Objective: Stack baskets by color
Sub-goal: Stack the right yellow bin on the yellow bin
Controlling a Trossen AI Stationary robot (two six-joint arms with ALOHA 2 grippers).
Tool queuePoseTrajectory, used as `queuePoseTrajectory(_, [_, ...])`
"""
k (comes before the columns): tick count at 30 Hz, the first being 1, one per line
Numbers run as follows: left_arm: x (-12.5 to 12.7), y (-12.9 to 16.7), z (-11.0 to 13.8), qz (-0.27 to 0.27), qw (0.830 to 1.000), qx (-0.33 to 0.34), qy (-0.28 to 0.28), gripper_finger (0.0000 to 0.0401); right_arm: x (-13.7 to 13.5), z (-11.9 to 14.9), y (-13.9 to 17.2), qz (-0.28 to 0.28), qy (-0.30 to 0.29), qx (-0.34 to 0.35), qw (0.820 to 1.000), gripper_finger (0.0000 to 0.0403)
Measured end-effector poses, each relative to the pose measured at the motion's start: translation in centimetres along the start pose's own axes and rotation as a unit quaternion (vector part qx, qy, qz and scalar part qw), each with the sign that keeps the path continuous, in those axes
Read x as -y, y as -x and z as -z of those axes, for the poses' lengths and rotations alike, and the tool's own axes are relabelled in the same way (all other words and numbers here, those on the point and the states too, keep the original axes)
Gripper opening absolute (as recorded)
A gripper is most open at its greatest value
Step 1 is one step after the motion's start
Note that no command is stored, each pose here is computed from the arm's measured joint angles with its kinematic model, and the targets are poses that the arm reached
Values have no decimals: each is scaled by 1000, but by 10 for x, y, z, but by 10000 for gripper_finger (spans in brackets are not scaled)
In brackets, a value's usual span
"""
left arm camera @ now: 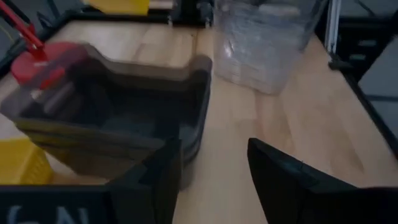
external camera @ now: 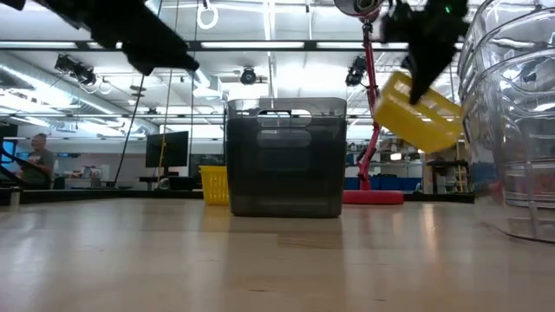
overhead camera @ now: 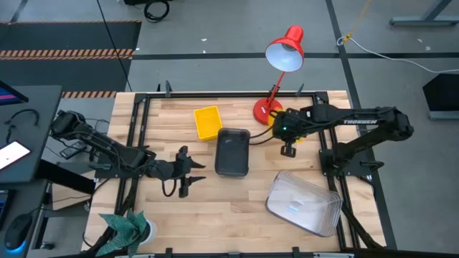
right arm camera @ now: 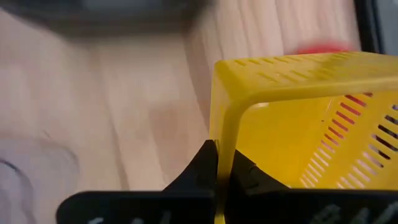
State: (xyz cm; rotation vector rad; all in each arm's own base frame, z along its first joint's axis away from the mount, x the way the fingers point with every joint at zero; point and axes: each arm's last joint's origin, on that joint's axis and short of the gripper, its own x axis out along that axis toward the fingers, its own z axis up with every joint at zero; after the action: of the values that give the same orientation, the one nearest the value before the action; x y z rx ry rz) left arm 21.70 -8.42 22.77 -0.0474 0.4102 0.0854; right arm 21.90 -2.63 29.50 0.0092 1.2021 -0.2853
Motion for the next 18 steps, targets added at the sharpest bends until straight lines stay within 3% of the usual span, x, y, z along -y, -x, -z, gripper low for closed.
queuePoseTrajectory(11, [-10,0,-15,-26,997,-40,-61,234,-54,-58,14,-48,138,88,985,3])
queuePoseTrajectory(15, [-13,3,-20,-28,995,-32,-91,227,-64,-72,14,-63,197,122,971,4])
queuePoseTrajectory(18, [-19,3,-22,-36,993,-29,-107,219,-69,-79,13,-95,252,158,950,4])
